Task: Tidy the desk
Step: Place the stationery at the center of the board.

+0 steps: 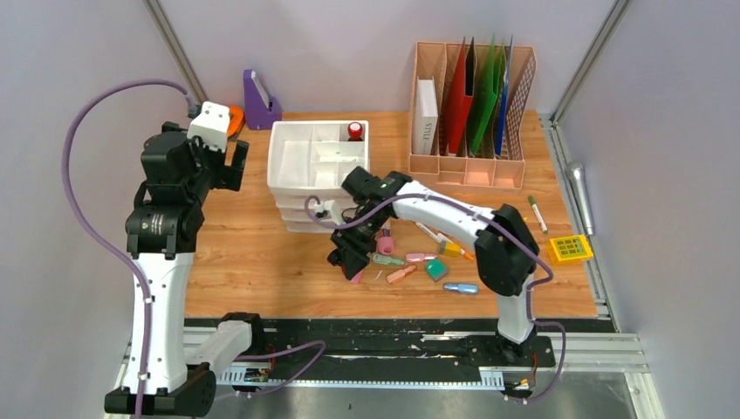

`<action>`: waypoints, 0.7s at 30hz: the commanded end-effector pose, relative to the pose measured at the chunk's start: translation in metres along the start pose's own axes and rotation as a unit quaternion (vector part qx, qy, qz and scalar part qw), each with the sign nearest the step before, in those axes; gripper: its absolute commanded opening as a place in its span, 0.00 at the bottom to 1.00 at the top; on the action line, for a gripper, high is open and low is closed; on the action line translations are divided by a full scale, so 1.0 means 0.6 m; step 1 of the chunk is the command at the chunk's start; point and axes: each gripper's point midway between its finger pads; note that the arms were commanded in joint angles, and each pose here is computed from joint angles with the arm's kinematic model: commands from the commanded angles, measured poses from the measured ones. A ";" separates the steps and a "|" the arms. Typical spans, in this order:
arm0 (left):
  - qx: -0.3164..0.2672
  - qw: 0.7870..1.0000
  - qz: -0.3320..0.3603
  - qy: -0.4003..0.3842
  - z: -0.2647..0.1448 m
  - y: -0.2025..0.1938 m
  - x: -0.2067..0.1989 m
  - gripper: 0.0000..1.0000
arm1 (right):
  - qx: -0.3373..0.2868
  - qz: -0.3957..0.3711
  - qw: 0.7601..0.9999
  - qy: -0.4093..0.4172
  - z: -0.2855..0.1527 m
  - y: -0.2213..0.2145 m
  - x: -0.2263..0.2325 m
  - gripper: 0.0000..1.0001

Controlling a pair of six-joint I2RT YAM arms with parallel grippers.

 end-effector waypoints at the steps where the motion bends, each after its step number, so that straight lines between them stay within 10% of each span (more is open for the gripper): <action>1: -0.001 0.998 -0.024 0.055 -0.021 -0.008 0.049 1.00 | 0.015 -0.039 0.996 -0.076 0.046 0.039 -0.070 0.14; 21: 0.050 0.989 0.092 -0.103 -0.076 -0.101 -0.026 1.00 | 0.101 -0.060 0.978 -0.172 0.140 0.013 -0.193 0.40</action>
Point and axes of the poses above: each gripper's point midway between its finger pads, its own z axis out along the fingers, its own x axis along the line the jaws close on, y = z × x, and after that the axes turned 15 degrees about -z, right-handed
